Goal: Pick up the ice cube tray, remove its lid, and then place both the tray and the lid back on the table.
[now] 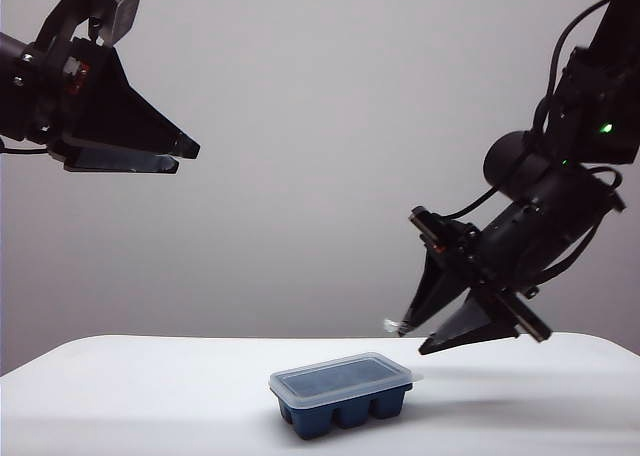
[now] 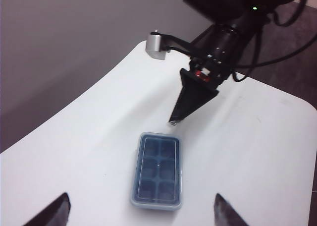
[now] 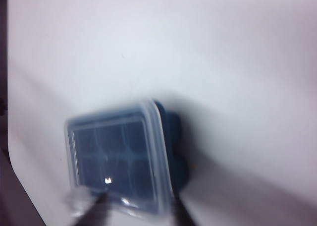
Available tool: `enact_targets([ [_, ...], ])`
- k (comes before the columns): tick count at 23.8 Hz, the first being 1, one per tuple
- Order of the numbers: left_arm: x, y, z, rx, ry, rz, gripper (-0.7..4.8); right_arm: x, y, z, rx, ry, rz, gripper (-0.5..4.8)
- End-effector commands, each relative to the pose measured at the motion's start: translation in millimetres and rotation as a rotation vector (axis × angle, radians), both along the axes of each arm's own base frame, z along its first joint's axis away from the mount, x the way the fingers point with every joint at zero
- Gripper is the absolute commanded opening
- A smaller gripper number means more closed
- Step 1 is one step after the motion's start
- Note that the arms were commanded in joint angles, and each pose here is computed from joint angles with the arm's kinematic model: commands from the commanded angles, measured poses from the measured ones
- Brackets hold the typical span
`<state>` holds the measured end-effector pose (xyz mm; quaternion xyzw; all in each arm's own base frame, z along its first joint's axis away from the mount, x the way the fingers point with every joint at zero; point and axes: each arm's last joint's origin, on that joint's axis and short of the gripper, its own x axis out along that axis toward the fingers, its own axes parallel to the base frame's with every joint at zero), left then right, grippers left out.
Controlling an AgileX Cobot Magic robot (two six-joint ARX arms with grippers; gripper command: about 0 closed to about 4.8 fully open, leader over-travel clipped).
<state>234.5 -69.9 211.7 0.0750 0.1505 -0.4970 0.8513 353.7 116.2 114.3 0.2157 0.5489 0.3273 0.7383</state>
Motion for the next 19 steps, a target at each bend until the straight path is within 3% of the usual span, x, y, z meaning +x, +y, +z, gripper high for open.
enact_targets([
  [1,0,0,2,-0.009,-0.003,0.0,3.76,13,7,-6,0.033,0.01,0.03,2.16],
  [11,0,0,1,-0.026,0.025,0.0,3.76,23,10,-13,0.0,0.01,0.052,2.11],
  [19,0,0,1,-0.025,0.032,0.0,3.76,20,12,-26,0.026,0.076,0.071,1.97],
])
